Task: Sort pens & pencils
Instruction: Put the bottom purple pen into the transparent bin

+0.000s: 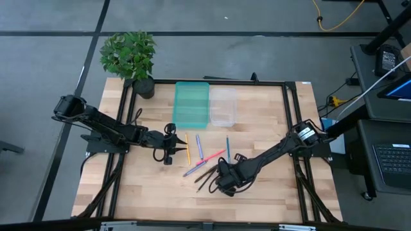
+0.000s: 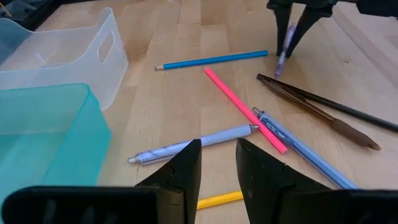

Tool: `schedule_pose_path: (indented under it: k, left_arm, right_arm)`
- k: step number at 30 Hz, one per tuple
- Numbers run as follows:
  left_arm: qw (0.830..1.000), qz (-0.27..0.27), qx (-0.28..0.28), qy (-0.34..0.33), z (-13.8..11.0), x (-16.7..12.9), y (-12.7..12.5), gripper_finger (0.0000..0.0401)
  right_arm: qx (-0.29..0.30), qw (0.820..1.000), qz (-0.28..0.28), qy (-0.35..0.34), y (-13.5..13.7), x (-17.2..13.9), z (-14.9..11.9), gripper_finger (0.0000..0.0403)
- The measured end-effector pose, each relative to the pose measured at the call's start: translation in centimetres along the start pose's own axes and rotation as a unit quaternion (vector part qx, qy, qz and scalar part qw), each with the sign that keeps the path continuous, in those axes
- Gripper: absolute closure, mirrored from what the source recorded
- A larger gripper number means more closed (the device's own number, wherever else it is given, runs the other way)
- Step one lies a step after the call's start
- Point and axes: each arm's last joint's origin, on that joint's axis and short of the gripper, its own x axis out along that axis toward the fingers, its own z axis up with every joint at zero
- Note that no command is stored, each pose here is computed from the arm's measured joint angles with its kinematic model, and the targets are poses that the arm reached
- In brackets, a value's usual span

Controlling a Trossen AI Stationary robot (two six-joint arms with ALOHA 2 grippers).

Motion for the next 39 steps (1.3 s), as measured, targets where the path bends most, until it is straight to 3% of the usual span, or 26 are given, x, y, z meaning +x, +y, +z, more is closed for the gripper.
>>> schedule_pose_path:
  k: [13,25,30,39]
  left_arm:
    - [1.000,0.000,-0.010,-0.002,0.0,0.0,0.0,0.0307]
    - [1.000,0.000,-0.013,-0.002,0.0,0.0,0.0,0.0307]
    - [1.000,0.000,-0.013,-0.002,0.0,0.0,0.0,0.0307]
    - [1.000,0.000,-0.014,-0.004,0.1,0.0,0.0,0.0307]
  right_arm:
    - [-0.020,0.995,0.021,-0.094,-0.5,-5.2,0.3,0.0374]
    - [-0.034,0.974,0.030,-0.222,-3.7,-10.0,-0.9,0.0374]
    - [-0.035,0.945,0.080,-0.316,-5.5,-9.5,-2.9,0.0374]
    - [-0.058,0.886,0.125,-0.442,-8.6,-5.1,-5.3,0.0374]
